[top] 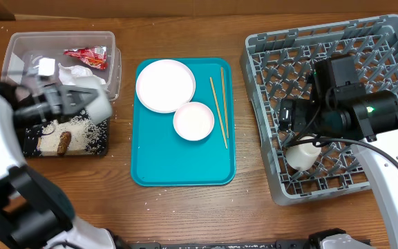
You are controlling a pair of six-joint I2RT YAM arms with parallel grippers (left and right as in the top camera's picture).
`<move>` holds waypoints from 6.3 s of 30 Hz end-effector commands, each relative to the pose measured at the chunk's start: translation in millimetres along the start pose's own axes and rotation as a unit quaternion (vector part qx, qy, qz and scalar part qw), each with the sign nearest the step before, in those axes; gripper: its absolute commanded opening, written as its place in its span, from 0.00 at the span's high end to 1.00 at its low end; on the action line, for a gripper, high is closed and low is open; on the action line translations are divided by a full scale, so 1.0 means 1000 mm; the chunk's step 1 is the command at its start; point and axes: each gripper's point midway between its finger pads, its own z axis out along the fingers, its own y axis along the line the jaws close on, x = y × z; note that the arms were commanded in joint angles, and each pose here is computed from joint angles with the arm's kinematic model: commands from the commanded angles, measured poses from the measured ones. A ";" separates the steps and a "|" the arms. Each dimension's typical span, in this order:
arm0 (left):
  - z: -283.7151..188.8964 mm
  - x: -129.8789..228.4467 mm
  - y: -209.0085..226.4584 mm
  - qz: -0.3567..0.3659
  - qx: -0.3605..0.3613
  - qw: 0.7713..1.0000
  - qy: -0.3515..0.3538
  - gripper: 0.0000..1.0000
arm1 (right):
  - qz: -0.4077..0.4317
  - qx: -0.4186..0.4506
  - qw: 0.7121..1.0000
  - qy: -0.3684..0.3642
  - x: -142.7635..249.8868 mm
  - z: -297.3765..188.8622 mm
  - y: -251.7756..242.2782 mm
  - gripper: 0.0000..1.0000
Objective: Sort waste into correct bins and load items into the dishwasher
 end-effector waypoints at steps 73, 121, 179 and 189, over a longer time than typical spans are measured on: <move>0.044 -0.015 0.039 0.020 -0.521 0.853 0.027 0.22 | 0.007 -0.043 0.994 0.097 0.028 0.210 0.178 0.71; 0.045 -0.015 0.038 0.020 -0.520 0.853 0.028 0.00 | -0.059 0.432 0.856 -0.278 -0.223 0.043 -0.024 0.96; 0.045 -0.015 0.038 0.020 -0.520 0.853 0.028 0.00 | -0.258 0.450 0.826 -0.218 -0.184 0.101 0.077 0.02; 0.045 -0.015 0.038 0.020 -0.520 0.853 0.028 0.00 | -0.237 0.021 0.966 -0.103 -0.073 0.073 0.180 0.00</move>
